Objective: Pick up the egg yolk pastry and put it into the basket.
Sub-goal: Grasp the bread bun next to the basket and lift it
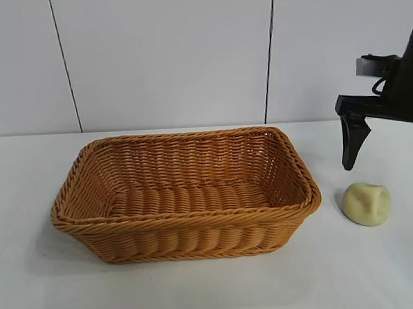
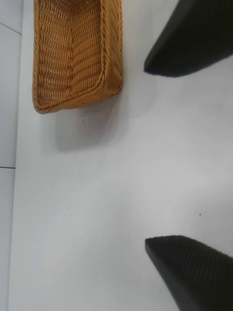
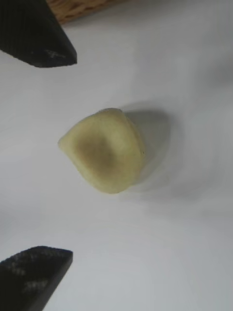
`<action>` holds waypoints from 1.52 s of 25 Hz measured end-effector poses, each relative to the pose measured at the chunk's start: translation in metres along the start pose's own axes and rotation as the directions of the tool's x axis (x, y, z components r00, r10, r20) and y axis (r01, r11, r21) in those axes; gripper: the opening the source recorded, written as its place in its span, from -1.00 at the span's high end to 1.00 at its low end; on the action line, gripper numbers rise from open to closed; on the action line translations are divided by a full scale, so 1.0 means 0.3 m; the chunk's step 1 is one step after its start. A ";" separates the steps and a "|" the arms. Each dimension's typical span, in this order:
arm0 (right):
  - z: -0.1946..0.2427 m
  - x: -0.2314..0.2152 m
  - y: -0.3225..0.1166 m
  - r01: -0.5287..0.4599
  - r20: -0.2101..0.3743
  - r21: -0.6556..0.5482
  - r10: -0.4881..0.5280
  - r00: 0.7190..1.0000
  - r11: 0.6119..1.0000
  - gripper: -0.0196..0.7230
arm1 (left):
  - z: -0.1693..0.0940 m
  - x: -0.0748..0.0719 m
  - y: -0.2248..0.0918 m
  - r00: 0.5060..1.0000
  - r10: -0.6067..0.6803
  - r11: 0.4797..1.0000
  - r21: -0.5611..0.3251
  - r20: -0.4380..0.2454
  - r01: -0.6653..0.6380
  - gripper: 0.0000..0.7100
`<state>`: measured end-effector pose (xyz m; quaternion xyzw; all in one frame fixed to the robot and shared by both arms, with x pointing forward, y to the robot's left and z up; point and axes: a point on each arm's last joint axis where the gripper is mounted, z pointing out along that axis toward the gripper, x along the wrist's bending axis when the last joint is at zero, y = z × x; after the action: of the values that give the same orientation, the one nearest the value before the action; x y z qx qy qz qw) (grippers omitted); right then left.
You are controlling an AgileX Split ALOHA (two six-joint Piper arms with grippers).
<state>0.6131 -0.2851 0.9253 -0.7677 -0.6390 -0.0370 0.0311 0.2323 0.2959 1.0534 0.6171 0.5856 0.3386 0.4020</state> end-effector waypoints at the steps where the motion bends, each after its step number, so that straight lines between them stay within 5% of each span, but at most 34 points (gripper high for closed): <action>1: 0.015 -0.001 0.003 -0.001 0.001 0.005 0.001 1.000 1.000 -0.92 | 0.000 0.000 0.000 1.000 0.000 1.000 0.000 0.000 0.000 -0.84; 15: 0.125 -0.008 0.027 -0.021 0.010 0.018 0.020 1.000 1.000 -0.92 | 0.000 0.000 0.000 1.000 0.000 1.000 0.000 0.000 0.000 -0.84; 18: 0.133 -0.009 0.027 -0.022 0.010 0.023 0.022 1.000 0.999 -0.63 | 0.000 0.000 0.000 1.000 0.000 1.000 0.000 0.000 0.000 -0.84; 26: 0.133 -0.004 0.023 -0.021 0.009 0.036 0.021 1.000 0.999 0.72 | 0.000 0.000 0.000 1.000 0.000 1.000 0.000 0.000 0.000 -0.84; 32: 0.074 0.002 0.020 -0.008 0.001 0.017 0.008 1.000 1.000 0.87 | 0.000 0.000 0.000 1.000 0.000 1.000 0.000 0.000 0.000 -0.84; 38: -0.159 0.033 0.029 0.022 -0.048 -0.117 -0.027 0.998 0.993 0.89 | 0.000 0.000 0.000 1.000 0.000 1.000 0.000 0.000 0.000 -0.84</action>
<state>0.6226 -0.2814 0.9737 -0.7592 -0.6442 -0.0934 0.0016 0.2323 0.2959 1.0534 0.6171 0.5856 0.3386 0.4020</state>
